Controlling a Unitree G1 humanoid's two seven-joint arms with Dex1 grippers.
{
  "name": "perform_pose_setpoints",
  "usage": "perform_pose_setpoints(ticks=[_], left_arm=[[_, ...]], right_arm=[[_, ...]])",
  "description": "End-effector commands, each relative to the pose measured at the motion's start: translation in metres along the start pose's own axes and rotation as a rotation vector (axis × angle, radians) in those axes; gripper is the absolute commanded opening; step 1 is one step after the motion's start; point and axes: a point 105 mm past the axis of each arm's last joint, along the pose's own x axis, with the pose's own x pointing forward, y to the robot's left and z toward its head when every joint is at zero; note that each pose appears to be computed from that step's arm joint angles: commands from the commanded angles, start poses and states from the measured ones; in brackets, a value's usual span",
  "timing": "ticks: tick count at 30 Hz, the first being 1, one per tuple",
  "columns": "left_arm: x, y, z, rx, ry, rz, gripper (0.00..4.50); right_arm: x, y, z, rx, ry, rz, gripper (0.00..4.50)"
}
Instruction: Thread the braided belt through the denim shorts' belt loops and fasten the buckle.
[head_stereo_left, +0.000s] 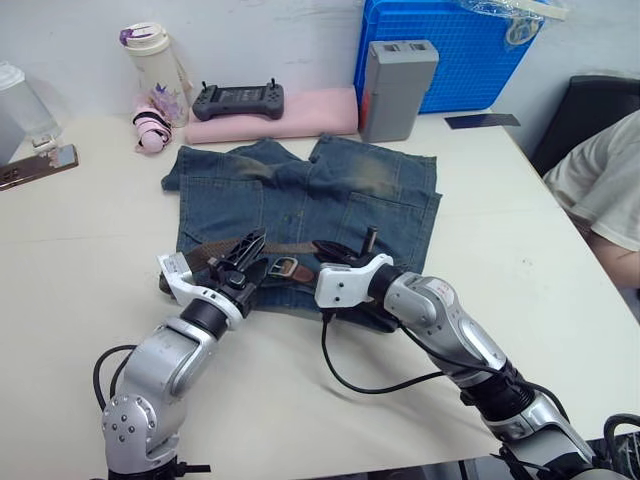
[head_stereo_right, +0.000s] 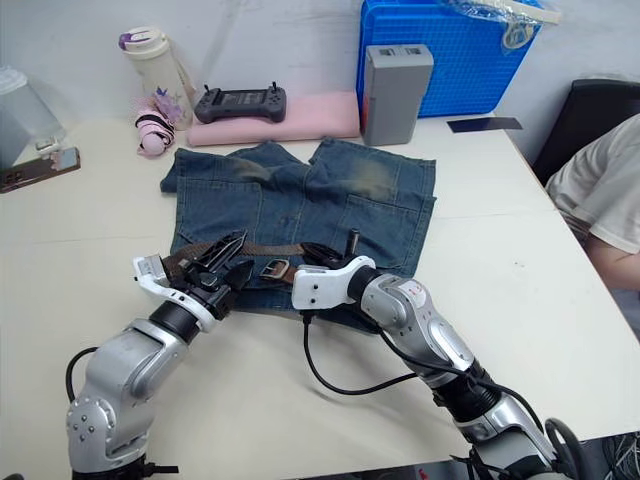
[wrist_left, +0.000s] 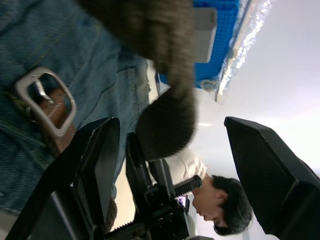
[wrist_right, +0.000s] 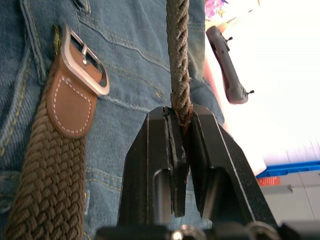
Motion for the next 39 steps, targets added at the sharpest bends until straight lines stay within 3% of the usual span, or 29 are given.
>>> perform_pose_setpoints(ticks=[1, 4, 8, 10, 11, 18, 20, 21, 24, 28, 34, 39], left_arm=[[0.000, -0.010, 0.004, -0.016, -0.021, -0.036, 3.68], [0.001, -0.012, 0.006, -0.026, -0.026, -0.054, 2.84], [0.002, -0.012, 0.006, -0.038, -0.030, -0.051, 0.98], [0.003, -0.012, 0.006, -0.040, -0.030, -0.048, 0.19], [0.003, -0.012, 0.006, -0.040, -0.030, -0.045, 0.04], [0.006, -0.018, 0.005, -0.035, -0.022, -0.064, 0.04], [0.006, -0.022, 0.004, -0.016, -0.011, -0.086, 0.00], [0.006, -0.023, 0.004, -0.016, -0.011, -0.090, 0.00], [0.003, -0.025, 0.010, 0.008, -0.028, -0.104, 0.00], [-0.014, -0.021, 0.038, 0.159, -0.072, -0.125, 0.00], [-0.043, 0.005, 0.101, 0.269, -0.131, -0.077, 0.00], [-0.056, 0.028, 0.114, 0.270, -0.059, -0.022, 0.00]], right_arm=[[-0.002, -0.009, 0.007, -0.014, -0.033, -0.035, 0.00], [-0.003, -0.009, 0.007, -0.017, -0.035, -0.035, 0.00], [-0.003, -0.009, 0.008, -0.018, -0.038, -0.034, 0.00], [-0.003, -0.009, 0.008, -0.016, -0.037, -0.035, 0.00], [-0.003, -0.009, 0.007, -0.016, -0.037, -0.035, 0.00], [-0.003, -0.007, 0.008, 0.011, -0.045, -0.033, 0.00], [-0.004, -0.007, 0.008, 0.099, -0.051, -0.042, 0.92], [-0.004, -0.006, 0.009, 0.146, -0.056, -0.038, 1.16], [-0.008, -0.013, 0.006, 0.330, -0.058, -0.036, 2.62], [-0.021, -0.024, -0.007, 0.542, -0.056, 0.020, 4.45], [-0.042, -0.021, -0.003, 0.783, -0.115, 0.189, 4.45], [-0.052, -0.011, 0.007, 0.900, -0.145, 0.318, 4.45]])
